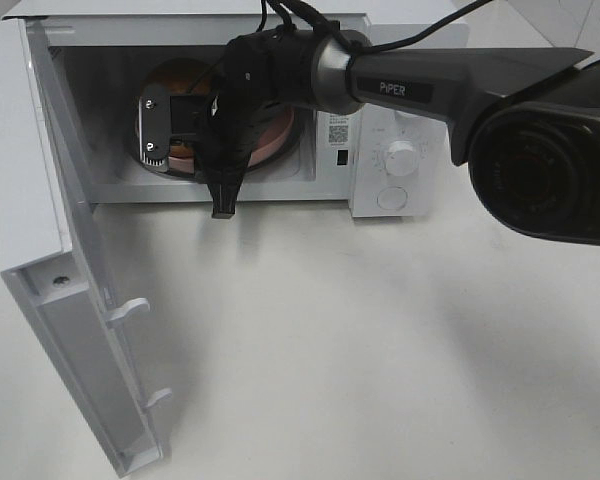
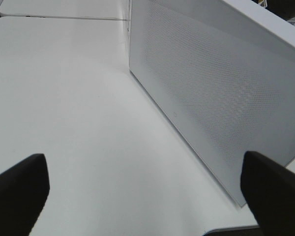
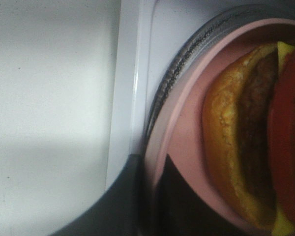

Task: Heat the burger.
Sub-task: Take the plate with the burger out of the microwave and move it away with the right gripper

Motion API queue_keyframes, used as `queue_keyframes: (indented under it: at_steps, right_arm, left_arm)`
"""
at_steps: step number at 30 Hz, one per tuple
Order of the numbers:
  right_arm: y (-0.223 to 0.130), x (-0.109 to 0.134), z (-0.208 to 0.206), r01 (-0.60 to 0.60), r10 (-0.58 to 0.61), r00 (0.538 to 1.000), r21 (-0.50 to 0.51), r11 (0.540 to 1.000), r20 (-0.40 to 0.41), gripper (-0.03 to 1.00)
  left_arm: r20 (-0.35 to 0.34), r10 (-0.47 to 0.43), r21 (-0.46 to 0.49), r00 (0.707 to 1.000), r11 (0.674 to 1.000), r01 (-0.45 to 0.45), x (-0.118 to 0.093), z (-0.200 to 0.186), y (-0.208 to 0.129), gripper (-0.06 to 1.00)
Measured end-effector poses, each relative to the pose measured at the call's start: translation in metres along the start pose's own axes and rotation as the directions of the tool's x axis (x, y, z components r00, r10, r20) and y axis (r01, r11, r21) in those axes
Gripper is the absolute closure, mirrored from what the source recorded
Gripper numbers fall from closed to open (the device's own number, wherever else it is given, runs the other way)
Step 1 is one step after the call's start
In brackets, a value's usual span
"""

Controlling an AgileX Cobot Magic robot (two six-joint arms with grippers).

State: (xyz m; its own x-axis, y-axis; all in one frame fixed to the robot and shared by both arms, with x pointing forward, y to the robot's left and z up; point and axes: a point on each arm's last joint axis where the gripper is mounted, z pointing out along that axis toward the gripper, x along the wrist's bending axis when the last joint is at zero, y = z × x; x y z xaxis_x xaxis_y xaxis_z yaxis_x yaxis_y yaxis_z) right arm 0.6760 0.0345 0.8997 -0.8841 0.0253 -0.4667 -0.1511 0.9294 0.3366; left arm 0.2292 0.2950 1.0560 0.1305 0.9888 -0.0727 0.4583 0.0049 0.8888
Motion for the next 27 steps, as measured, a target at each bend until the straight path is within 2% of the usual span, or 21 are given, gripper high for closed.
queue_keyframes:
  at_steps: [12,27]
  right_arm:
    - [-0.004,-0.001,-0.014,0.066,-0.065,0.997,0.021,0.998,-0.03,0.91]
    - [-0.016,0.021,-0.039,0.13,-0.129,0.991,0.002,0.992,-0.036,0.91]
  left_arm:
    - [0.0,0.0,0.0,1.0,1.0,0.0,0.0,0.0,0.0,-0.03]
    - [0.0,0.0,0.0,1.0,1.0,0.0,0.0,0.0,0.0,-0.03]
